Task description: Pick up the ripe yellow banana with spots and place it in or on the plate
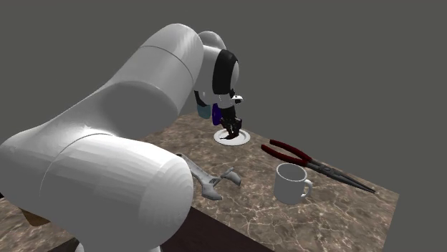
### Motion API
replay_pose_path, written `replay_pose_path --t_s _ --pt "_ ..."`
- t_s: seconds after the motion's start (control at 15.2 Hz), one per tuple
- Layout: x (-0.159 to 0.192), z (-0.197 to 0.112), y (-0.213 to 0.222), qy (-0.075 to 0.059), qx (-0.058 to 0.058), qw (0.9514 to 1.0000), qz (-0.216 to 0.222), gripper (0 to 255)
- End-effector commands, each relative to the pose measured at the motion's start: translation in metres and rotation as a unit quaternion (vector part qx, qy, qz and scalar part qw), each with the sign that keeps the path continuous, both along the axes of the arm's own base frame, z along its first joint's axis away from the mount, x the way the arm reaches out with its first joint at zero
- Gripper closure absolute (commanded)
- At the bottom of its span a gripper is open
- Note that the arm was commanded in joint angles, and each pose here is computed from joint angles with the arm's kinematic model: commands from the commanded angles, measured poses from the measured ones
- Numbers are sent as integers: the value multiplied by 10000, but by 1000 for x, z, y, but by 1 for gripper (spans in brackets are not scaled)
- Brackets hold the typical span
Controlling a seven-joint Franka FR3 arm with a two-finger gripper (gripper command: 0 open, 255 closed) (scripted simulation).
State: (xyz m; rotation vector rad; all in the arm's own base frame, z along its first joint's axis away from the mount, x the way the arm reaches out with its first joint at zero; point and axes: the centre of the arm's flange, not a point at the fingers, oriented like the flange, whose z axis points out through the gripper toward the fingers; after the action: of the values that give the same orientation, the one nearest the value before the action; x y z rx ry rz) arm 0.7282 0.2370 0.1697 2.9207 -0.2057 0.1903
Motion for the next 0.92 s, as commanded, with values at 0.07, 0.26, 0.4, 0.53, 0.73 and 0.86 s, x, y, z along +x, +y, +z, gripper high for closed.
replay_pose_path --t_s 0.07,0.26,0.4,0.53,0.73,0.86 --pt "1 -2 0 -4 1 10000 0 255" --pt "1 -2 0 -4 1 10000 0 255" --pt "1 -2 0 -4 1 10000 0 255" --pt "1 -2 0 -4 1 10000 0 0" --pt "1 -2 0 -4 1 10000 0 0" --pt "-1 10 3 -4 1 10000 0 0"
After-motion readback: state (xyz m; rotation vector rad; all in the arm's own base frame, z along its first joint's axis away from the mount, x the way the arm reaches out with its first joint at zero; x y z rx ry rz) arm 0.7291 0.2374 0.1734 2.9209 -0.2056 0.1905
